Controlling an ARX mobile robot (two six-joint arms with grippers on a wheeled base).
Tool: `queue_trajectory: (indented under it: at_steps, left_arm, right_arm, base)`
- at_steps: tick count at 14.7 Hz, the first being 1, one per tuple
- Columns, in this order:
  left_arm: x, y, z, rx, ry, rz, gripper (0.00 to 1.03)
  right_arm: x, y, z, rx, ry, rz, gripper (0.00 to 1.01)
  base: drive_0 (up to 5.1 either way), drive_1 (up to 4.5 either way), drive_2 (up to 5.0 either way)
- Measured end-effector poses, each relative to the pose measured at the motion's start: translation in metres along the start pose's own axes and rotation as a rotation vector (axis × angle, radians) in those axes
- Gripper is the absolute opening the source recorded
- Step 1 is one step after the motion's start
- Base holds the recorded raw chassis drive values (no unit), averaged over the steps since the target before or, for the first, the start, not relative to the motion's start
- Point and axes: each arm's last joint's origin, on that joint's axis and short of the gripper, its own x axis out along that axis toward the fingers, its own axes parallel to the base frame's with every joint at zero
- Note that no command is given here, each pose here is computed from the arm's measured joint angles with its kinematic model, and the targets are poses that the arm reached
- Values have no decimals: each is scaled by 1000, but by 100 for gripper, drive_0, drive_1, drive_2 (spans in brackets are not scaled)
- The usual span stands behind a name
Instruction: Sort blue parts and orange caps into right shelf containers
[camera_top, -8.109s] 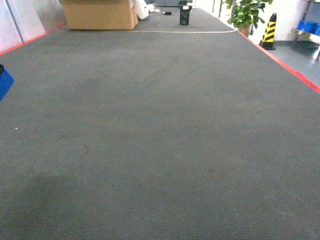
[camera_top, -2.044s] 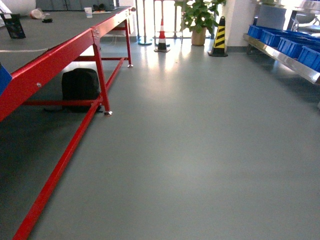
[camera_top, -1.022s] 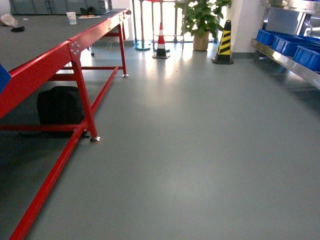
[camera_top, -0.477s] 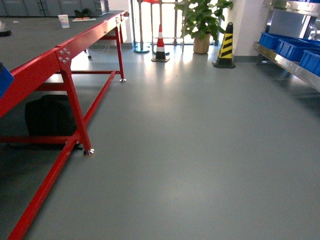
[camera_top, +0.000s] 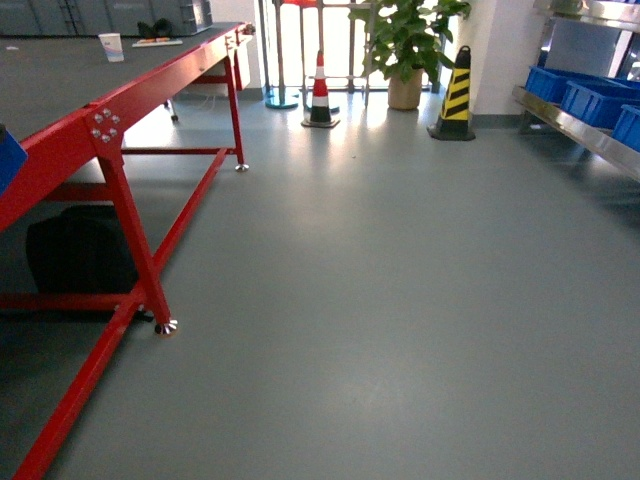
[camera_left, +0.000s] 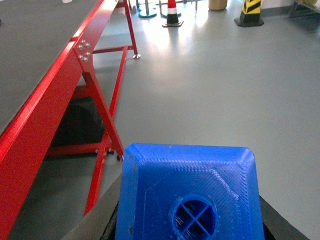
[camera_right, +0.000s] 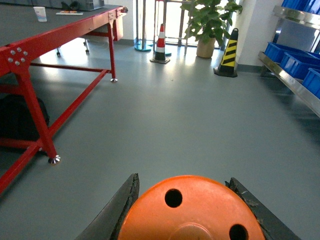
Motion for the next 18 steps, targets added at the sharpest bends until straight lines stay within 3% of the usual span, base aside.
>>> queue_trajectory:
  at_steps: [18]
  left_arm:
    - [0,0,0,0,3,0,44]
  right_arm:
    - [0,0,0,0,0,0,44]
  base:
    - [7,441,-426]
